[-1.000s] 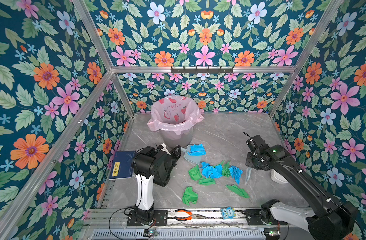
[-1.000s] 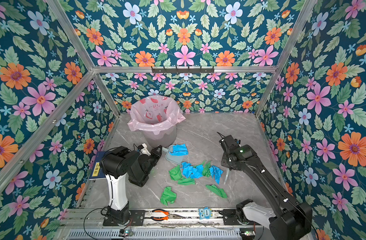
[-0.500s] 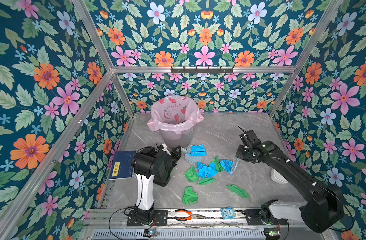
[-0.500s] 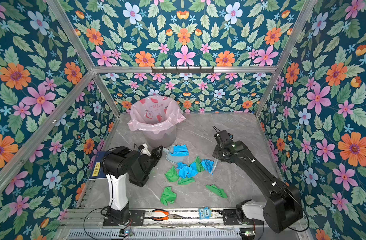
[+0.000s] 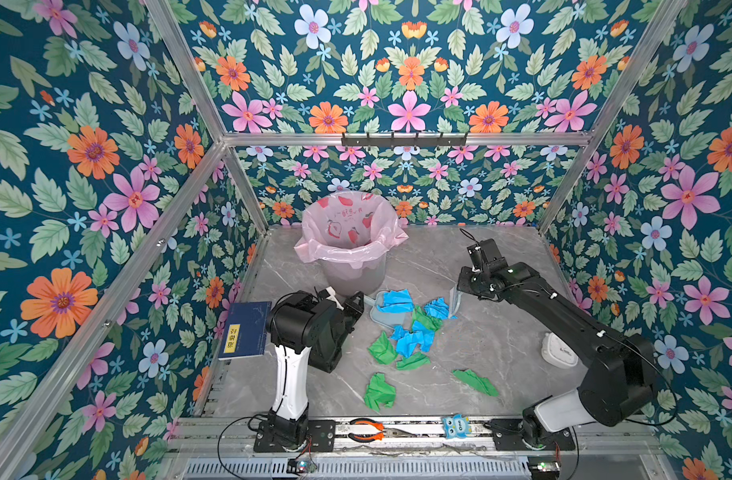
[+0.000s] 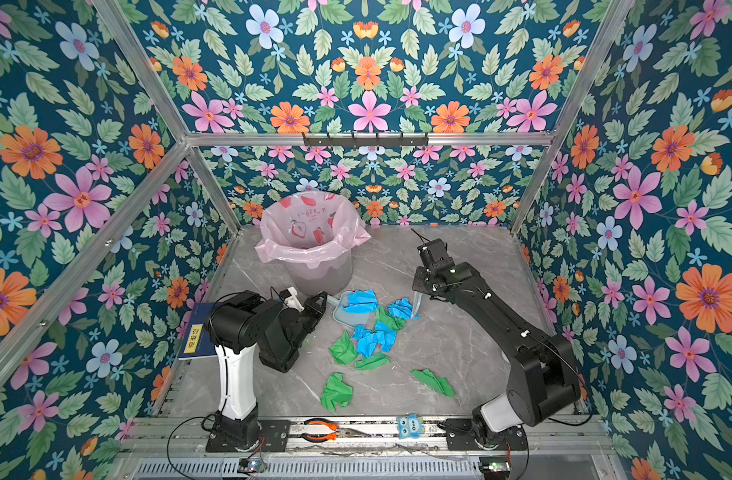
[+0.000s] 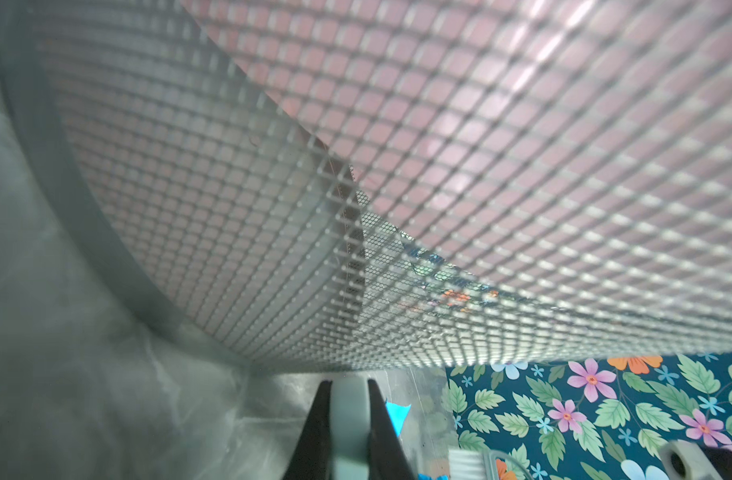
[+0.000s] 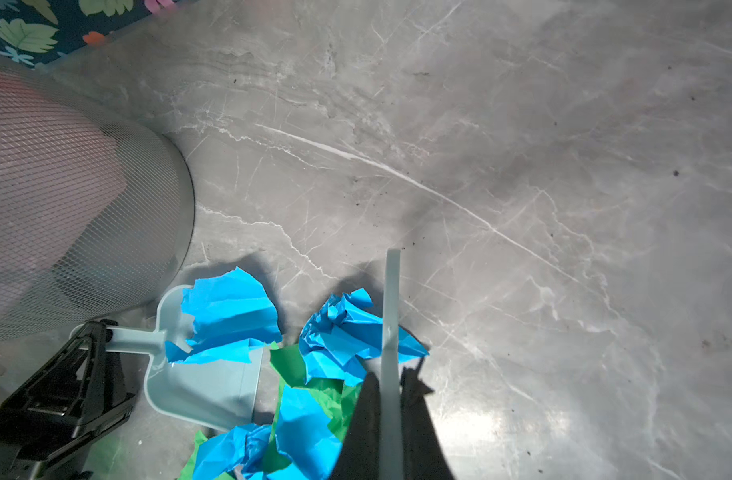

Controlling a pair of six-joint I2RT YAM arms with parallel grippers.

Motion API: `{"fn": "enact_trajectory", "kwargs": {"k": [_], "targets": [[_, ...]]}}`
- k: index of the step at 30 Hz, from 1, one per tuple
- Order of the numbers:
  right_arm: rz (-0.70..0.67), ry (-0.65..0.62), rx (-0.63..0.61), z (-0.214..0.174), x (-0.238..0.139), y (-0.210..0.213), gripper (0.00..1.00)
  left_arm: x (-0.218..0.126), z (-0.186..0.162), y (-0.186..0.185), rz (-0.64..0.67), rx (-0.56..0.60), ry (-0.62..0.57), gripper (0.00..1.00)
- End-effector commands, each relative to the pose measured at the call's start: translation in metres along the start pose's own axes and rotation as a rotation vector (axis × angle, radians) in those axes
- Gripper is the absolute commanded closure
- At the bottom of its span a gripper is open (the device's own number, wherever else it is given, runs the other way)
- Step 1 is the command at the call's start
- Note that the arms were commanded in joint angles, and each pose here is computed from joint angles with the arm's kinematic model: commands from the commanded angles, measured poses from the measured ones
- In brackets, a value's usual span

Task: Sweep away the paper scraps from the table
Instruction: 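Sweep blue scraps with the right gripper's brush toward the dustpan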

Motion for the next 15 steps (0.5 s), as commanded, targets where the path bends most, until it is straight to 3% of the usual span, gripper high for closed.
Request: {"fn": "enact_trajectory", "kwargs": {"k": [1,15], "targets": [[0.066,-0.010,-0.067,0.008,0.008,0.013,1.00,0.001,0.000,-0.006,-0.035,0.010,0.003,1.00],[0.325,0.014,-0.129,0.008,0.022,0.047,1.00,0.011,-0.003,-0.006,-0.052,0.007,0.025,1.00]]}}
Point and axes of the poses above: each gripper's point midway between its finger pads, its own x axis out along the fingers, its own y axis along the line the jaws close on, z = x × y, the point moved 6 cm from there along -x, back along the fingers, and after that the axes turned 2 degrees about -x, right-handed, at the moved point
